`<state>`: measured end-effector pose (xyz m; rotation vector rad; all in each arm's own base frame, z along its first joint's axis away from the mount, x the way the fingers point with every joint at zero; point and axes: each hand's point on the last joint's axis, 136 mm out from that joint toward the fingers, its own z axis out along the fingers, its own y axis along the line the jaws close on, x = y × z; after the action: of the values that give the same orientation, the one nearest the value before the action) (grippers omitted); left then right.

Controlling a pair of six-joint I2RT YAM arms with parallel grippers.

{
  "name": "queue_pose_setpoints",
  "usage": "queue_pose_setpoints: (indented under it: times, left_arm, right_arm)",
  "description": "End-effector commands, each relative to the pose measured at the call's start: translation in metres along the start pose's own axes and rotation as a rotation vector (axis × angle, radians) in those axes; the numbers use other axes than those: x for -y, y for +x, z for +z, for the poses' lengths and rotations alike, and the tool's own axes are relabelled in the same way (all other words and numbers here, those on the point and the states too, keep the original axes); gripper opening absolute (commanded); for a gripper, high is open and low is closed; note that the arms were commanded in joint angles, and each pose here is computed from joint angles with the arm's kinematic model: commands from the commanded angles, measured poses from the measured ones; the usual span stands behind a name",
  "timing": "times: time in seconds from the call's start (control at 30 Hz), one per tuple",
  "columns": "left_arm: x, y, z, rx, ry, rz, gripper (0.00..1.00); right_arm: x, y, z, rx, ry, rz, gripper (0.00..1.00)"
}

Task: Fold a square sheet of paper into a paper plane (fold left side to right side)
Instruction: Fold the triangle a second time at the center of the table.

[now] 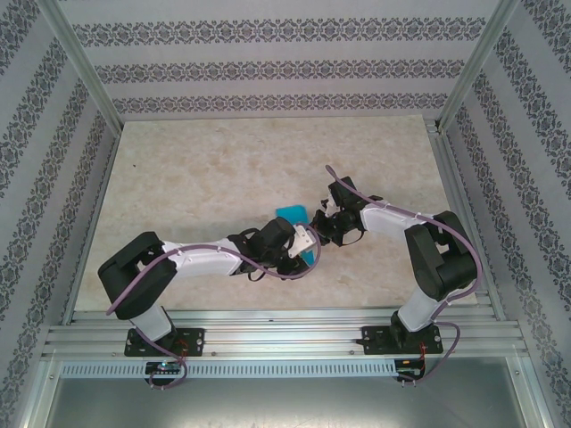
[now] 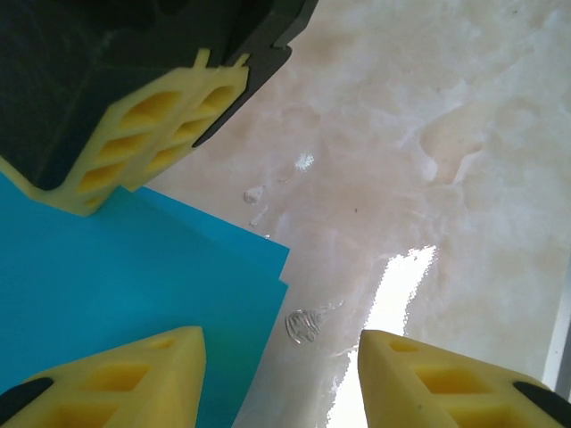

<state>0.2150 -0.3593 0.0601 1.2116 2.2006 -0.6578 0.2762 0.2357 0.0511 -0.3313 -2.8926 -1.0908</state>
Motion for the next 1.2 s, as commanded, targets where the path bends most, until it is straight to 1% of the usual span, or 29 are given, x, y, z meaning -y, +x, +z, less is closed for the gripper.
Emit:
queue_pose_setpoints:
  times: [0.0,0.07,0.2,0.33,0.5,0.63,0.8,0.93,1.03,1.17]
  left_arm:
    - [-0.006,-0.014,0.002,0.034,-0.066,-0.017,0.45]
    - [-0.007,-0.017,0.002,0.043,-0.072,-0.023,0.40]
    - [-0.008,-0.019,0.002,0.053,-0.078,-0.034,0.26]
    - [-0.004,-0.019,0.000,0.058,-0.055,-0.039,0.15]
    - [0.003,-0.021,0.000,0.068,-0.005,-0.043,0.05]
    - [0.005,-0.022,-0.002,0.079,0.049,-0.073,0.00]
    - [0.000,-0.023,-0.009,0.109,0.111,-0.129,0.00]
    - [-0.001,-0.022,-0.011,0.114,0.150,-0.149,0.00]
    - [-0.004,-0.018,-0.010,0.104,0.137,-0.149,0.03]
    - [-0.005,-0.017,-0.010,0.103,0.129,-0.151,0.04]
  right_arm:
    - [-0.005,-0.001,0.000,-0.007,-0.019,0.014,0.02]
    - [-0.004,0.000,0.001,-0.008,-0.022,0.018,0.02]
    - [-0.002,0.001,0.001,-0.006,-0.016,0.021,0.03]
    - [0.001,0.001,0.001,-0.006,-0.003,0.017,0.03]
    - [0.002,0.001,-0.001,-0.003,0.012,0.000,0.05]
    - [-0.002,-0.002,-0.005,0.017,0.010,-0.024,0.13]
    - [-0.004,-0.009,-0.024,0.098,0.011,-0.063,0.33]
    - [-0.005,-0.013,-0.040,0.167,-0.022,-0.089,0.45]
    - [-0.002,-0.006,-0.038,0.142,-0.036,-0.066,0.49]
    - [0.000,0.003,-0.028,0.097,-0.065,-0.017,0.50]
